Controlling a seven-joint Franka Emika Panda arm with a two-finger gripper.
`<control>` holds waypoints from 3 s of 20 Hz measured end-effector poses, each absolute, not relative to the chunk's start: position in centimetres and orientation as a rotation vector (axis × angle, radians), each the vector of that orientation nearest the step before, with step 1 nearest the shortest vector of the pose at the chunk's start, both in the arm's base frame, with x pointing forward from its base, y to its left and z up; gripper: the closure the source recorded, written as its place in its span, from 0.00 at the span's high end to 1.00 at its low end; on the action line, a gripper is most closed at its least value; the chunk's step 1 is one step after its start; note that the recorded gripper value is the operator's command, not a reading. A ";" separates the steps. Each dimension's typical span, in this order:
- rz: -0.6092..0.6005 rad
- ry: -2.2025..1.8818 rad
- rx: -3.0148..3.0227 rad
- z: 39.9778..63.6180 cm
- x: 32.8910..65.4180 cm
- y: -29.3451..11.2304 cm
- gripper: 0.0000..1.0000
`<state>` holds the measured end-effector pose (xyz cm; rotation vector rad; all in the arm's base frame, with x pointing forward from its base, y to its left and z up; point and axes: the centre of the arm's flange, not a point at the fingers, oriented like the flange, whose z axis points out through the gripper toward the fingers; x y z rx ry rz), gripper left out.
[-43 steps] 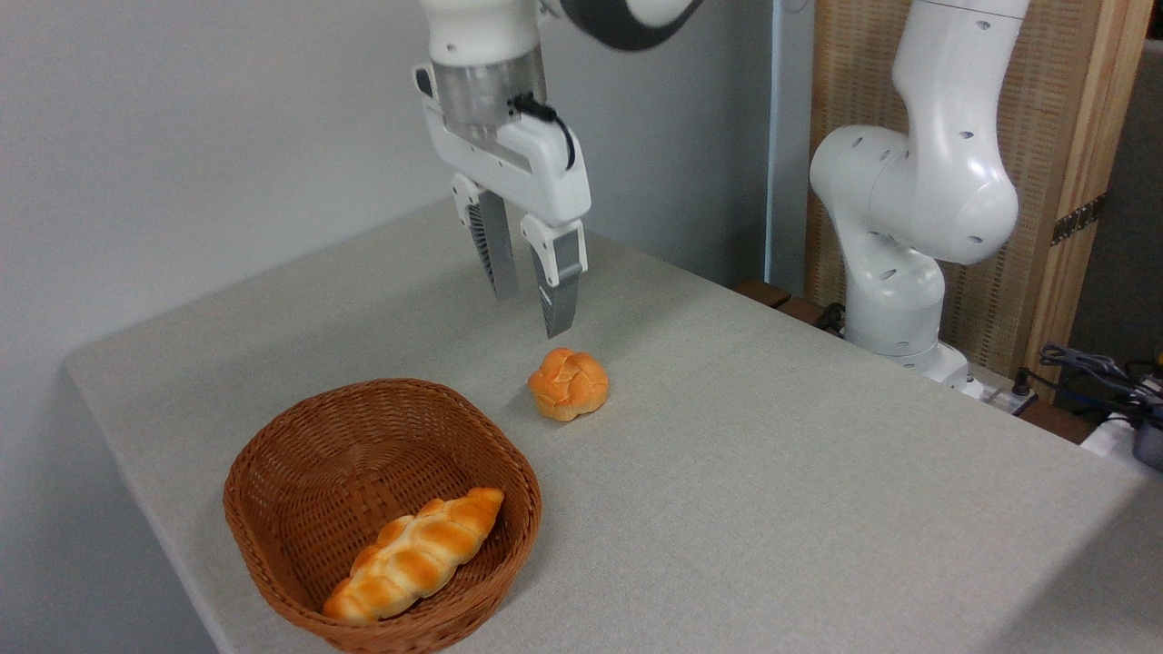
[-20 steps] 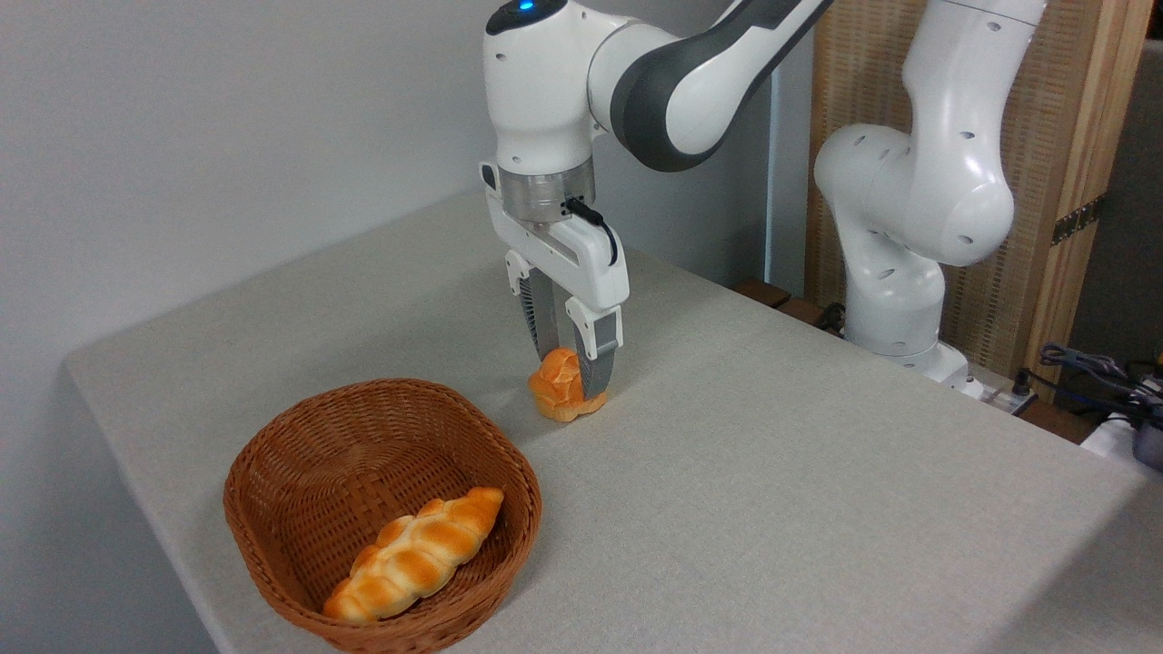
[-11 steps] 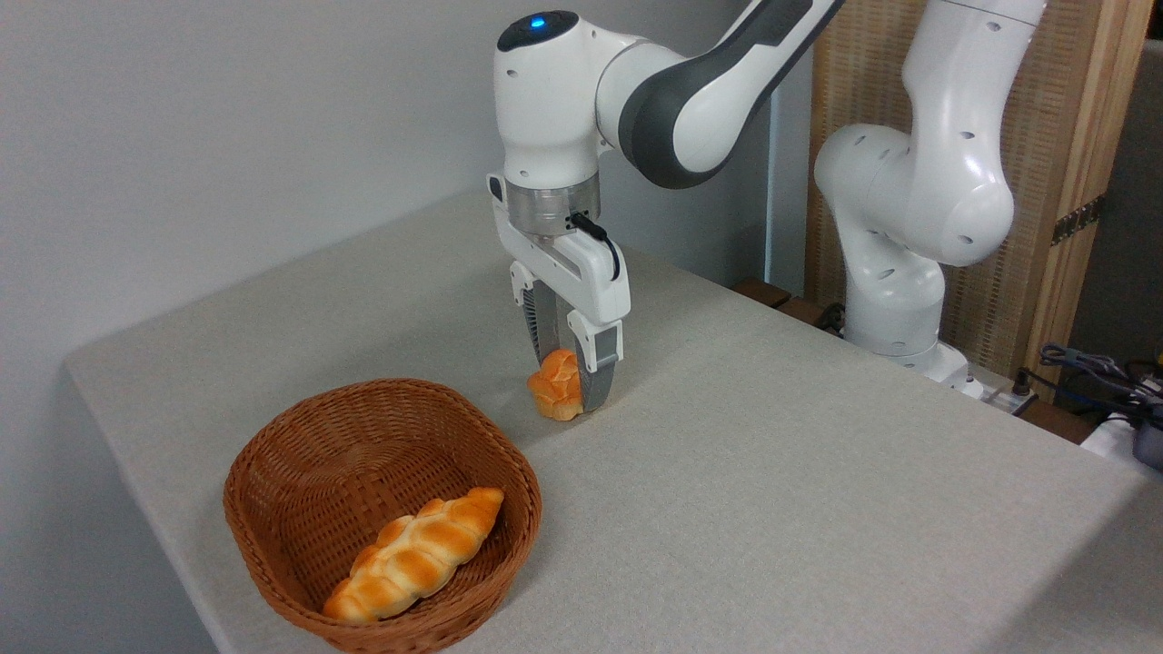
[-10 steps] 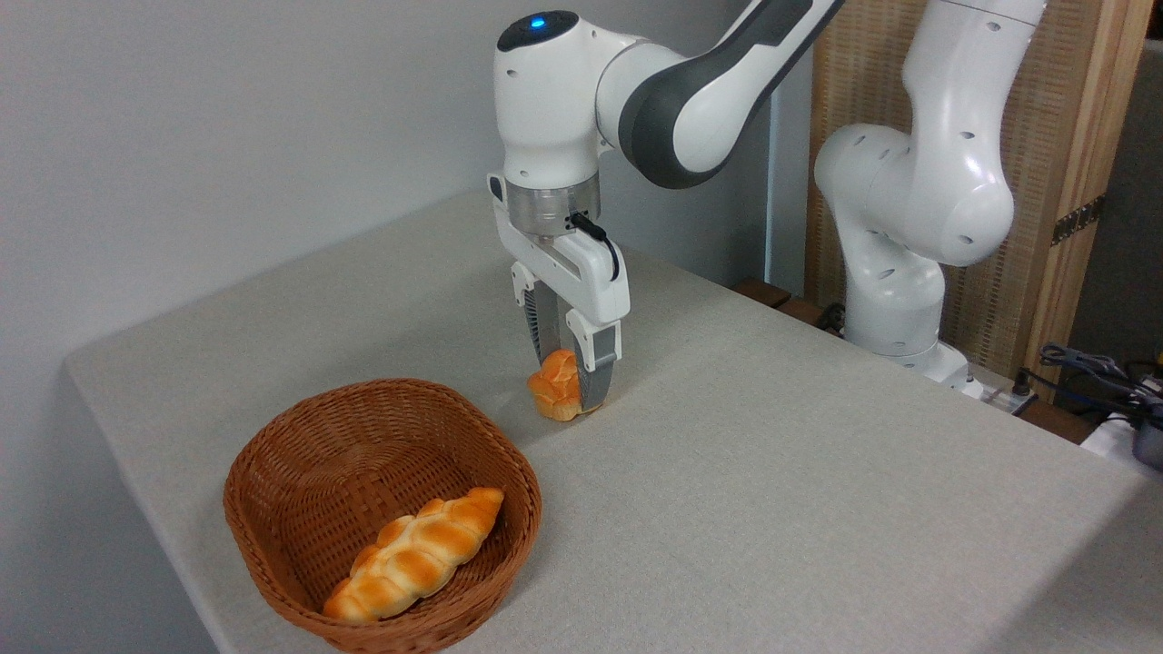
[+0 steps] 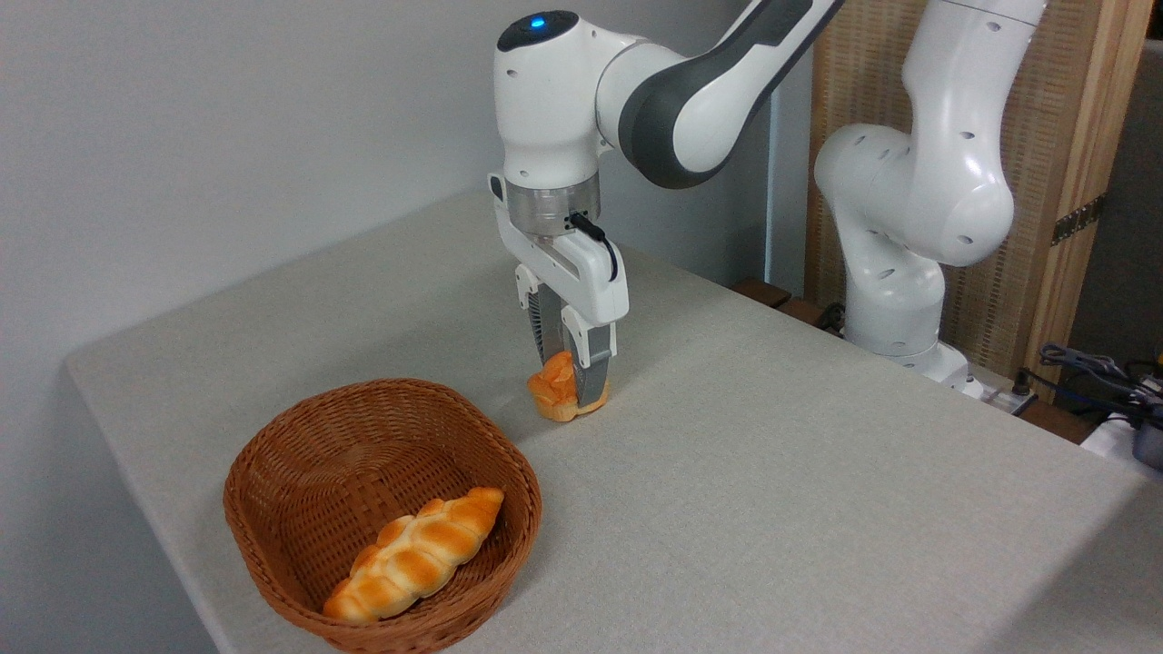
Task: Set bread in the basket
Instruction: 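Close the gripper fingers around the orange bun, then lift the orange bun and carry it over the woven basket, then lower the bun into the basket beside the braided roll and release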
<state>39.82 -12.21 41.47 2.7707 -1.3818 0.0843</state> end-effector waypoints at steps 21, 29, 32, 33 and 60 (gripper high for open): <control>0.173 -1.339 2.738 52.2 44.0 -5.8 0.37; 0.573 -1.260 2.720 53.7 48.9 -6.7 0.38; 0.636 -1.261 2.722 52.7 50.2 -7.1 0.42; 0.652 -1.269 2.724 52.4 50.6 -7.2 0.45; 0.685 -1.351 2.747 46.8 54.0 -10.5 1.00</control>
